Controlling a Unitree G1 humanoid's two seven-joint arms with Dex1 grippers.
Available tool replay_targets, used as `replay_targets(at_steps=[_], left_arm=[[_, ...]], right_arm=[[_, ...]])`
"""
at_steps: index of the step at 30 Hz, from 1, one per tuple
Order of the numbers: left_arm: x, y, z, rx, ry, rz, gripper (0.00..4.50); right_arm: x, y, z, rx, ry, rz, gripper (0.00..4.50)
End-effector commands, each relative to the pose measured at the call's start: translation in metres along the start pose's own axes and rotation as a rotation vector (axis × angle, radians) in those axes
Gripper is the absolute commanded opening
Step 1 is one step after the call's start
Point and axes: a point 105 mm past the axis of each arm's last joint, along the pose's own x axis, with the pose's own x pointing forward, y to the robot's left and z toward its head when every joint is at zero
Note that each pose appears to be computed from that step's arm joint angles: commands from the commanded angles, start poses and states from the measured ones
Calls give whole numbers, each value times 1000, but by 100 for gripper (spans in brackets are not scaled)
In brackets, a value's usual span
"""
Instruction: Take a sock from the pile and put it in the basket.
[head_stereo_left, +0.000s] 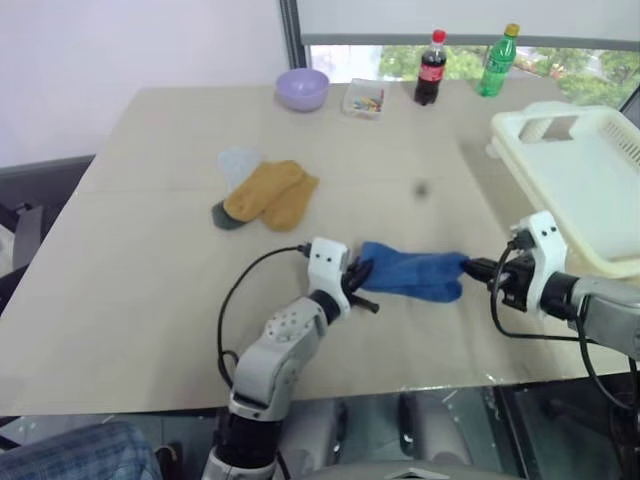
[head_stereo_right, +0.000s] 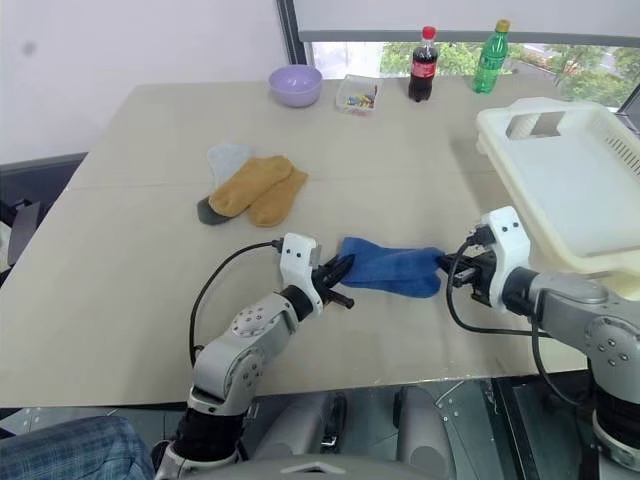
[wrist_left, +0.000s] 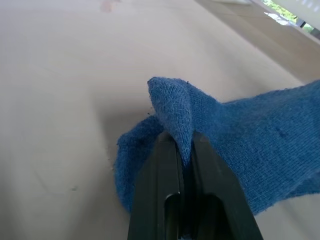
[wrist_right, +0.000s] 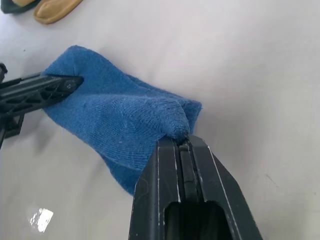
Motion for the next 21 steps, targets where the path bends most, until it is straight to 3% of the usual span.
replay_targets(at_steps=[1,9,13,16,19,21], left_arm=[[1,-2,3,-7,-6,-2,4],[5,-6,-3,-36,28,-17,4],[7,-7,-4,-44,33,-22,0],[8,-8,-4,-45,36,-28,0],[9,-8,-4,-44,38,-31,0],[9,-7,-4,-45,39,-31,0]], right_arm=[[-2,-1,5,-14,-31,-18,0],[-2,6,-12,22,21,17,0],[-4,10,-21,35,53,35,116],[-6,10,-23,17,63,30,260],[-9,5,-15,-23,24,10,377],[-11,6,-3,-69,-32,22,377]])
